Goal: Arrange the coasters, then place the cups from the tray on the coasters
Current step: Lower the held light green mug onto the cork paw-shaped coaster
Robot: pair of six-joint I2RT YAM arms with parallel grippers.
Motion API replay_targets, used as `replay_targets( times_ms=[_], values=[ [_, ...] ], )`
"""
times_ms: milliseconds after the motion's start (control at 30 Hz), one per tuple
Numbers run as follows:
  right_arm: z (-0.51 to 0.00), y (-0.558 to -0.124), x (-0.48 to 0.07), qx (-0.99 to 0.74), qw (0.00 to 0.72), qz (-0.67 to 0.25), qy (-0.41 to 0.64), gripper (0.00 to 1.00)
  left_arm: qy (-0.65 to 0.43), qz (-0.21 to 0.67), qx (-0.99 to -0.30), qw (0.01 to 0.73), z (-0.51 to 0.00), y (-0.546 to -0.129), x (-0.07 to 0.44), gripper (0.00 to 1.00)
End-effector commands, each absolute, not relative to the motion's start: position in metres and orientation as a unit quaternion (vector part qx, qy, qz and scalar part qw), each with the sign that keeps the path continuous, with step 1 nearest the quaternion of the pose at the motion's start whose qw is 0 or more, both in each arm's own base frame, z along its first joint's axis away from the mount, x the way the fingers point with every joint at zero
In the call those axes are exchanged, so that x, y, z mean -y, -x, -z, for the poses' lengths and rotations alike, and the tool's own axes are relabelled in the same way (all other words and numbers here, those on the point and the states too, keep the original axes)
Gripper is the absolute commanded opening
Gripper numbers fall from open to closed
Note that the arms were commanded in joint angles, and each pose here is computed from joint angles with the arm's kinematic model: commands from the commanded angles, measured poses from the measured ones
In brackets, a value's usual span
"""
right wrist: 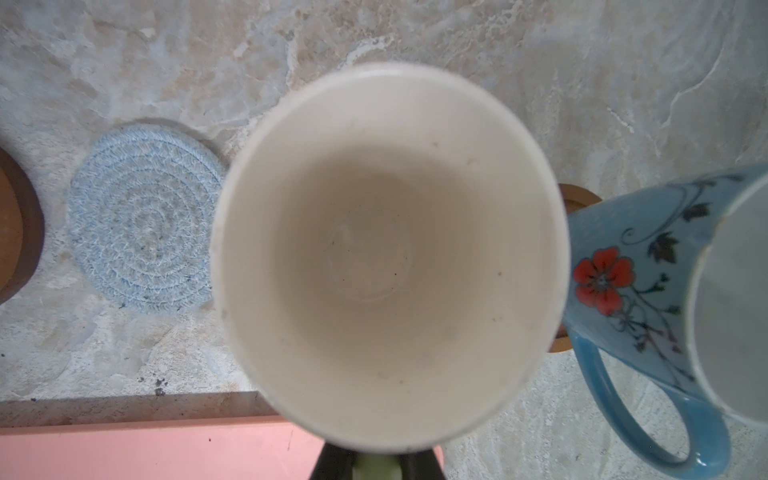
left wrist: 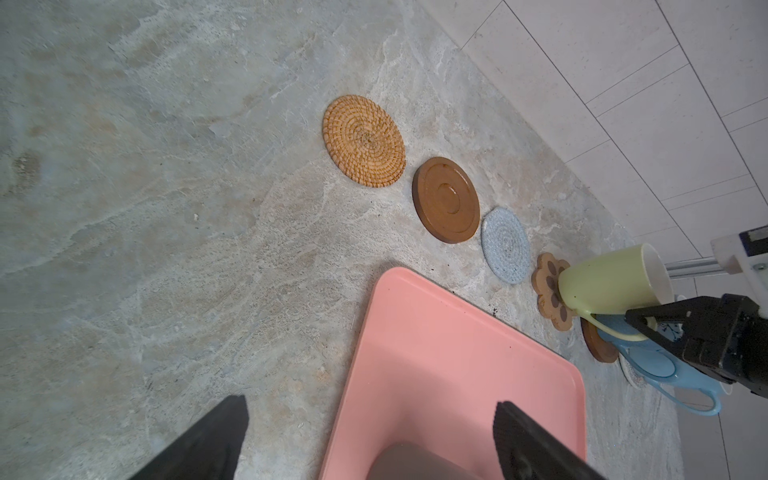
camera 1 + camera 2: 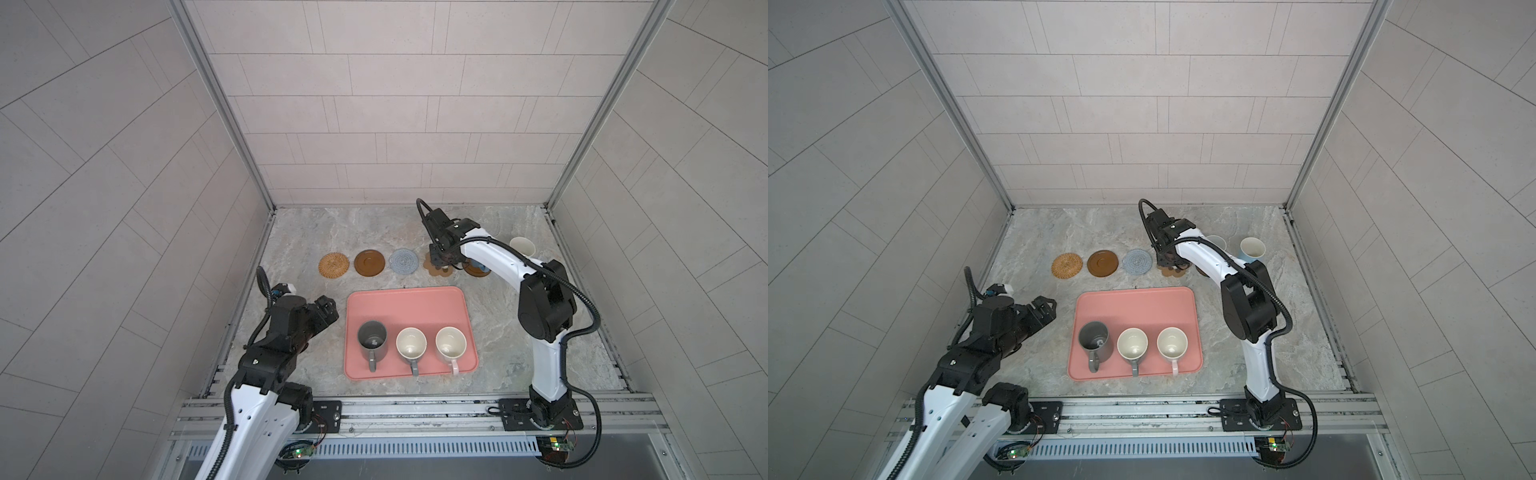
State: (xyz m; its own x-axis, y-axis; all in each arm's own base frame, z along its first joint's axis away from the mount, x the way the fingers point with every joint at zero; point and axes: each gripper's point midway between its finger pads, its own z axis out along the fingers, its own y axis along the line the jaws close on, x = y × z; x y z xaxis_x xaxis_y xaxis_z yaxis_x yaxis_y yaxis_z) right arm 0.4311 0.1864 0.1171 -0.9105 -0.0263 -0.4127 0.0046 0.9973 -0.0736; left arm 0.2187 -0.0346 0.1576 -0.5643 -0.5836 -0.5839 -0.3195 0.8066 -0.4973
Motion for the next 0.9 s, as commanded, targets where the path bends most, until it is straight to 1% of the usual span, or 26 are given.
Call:
replay_targets(
  times_ms=[0,500,867],
  values=[
    [-0.121,-0.441,-0.187,-0.972,0.231,0.037,0.005,0.09,0.264,0.165,-0.862,0.401,-0.167,-0.217,0.030,1.00],
    [-0.105,-0.437,-0.185,-0.976,0.214,0.044,0.016,0.09,0.265,0.163,-0.861,0.401,-0.168,-0.215,0.029,1.00],
    [-0.102,-0.434,-0.181,-0.977,0.207,0.055,0.020,0.09,0.267,0.164,-0.861,0.401,-0.167,-0.215,0.029,1.00]
  ],
)
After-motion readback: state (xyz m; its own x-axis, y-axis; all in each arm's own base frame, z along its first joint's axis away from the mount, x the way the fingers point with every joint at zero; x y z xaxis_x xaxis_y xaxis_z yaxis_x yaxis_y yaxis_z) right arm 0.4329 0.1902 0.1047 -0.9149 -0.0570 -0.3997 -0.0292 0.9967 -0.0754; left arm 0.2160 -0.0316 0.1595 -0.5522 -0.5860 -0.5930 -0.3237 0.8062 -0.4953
